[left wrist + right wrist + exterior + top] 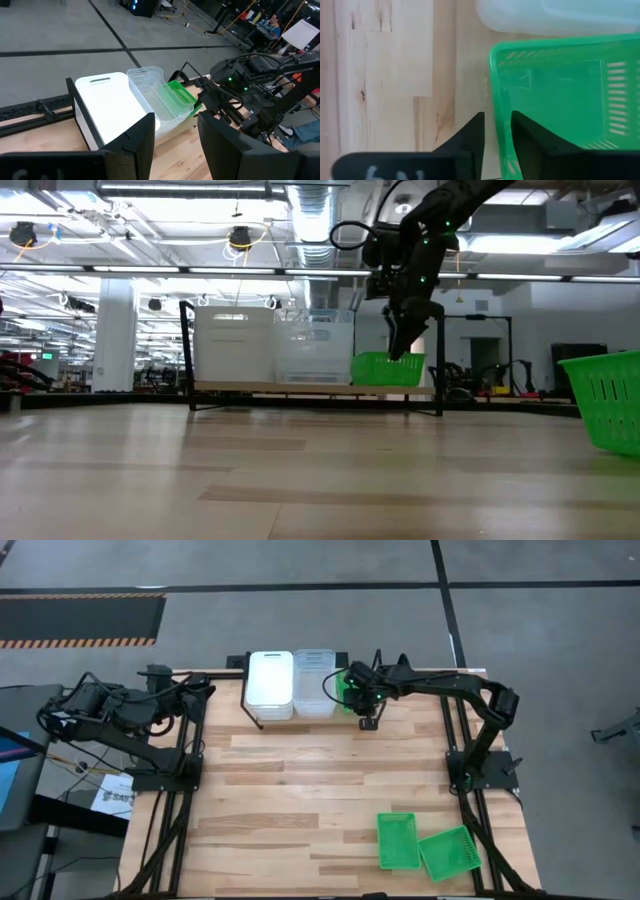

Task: Stack baskets on shelf by color
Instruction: Stack the left green bin on top of the green bin on the shelf

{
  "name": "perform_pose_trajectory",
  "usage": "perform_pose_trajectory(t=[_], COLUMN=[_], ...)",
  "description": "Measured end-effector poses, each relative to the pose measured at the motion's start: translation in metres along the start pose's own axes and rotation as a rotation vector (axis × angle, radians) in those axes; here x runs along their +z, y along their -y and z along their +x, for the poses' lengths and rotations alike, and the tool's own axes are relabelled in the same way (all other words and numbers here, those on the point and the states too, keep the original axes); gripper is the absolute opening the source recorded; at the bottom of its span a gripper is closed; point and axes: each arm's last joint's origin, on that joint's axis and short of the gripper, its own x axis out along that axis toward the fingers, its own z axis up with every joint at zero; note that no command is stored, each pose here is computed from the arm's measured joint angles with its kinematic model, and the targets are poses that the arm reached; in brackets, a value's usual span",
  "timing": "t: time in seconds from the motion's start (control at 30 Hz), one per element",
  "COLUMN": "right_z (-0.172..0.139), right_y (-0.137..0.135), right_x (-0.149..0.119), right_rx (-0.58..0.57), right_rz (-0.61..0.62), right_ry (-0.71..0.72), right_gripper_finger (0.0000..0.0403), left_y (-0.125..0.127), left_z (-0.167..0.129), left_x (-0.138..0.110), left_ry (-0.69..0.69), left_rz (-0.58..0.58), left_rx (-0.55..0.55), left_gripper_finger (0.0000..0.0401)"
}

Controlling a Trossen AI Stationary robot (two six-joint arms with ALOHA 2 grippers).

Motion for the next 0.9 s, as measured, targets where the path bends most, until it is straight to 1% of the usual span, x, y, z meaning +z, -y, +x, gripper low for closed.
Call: perform_pose_trajectory(t=[0.23, 0.33, 0.47, 0.6, 0.7, 0.83, 0.9], right_z=[0.000, -0.005, -0.019, -0.043, -0.069, -0.105, -0.121], right_y=[-0.003, -0.001, 0.006, 0.014, 0.021, 0.023, 0.022], right_x=[0.002, 0.006, 0.017, 0.027, 0.034, 0.036, 0.032], right_rx=[0.004, -0.002, -0.026, -0.031, -0.030, -0.004, 0.016], right_rz=[-0.007, 0.019, 0.029, 0.032, 0.063, 0.162, 0.247], right_ry=[0.002, 0.013, 0.056, 0.062, 0.056, 0.007, -0.040], right_gripper_finger=[0.0156, 0.0165, 0.0169, 0.0166, 0.0164, 0.0167, 0.0168], left_y=[0.000, 0.000, 0.000, 0.000, 0.000, 0.000, 0.000], left_z=[0.000, 0.000, 0.000, 0.000, 0.000, 0.000, 0.000], left_x=[0.000, 0.000, 0.000, 0.000, 0.000, 0.000, 0.000], left_ry=[0.000, 0.000, 0.000, 0.000, 0.000, 0.000, 0.000], left_rz=[0.000, 0.000, 0.000, -0.005, -0.005, -0.006, -0.007], left_rx=[0.000, 0.000, 0.000, 0.000, 0.000, 0.000, 0.000], left_gripper_finger=[0.0137, 0.0137, 0.0137, 0.0137, 0.0137, 0.0137, 0.0137])
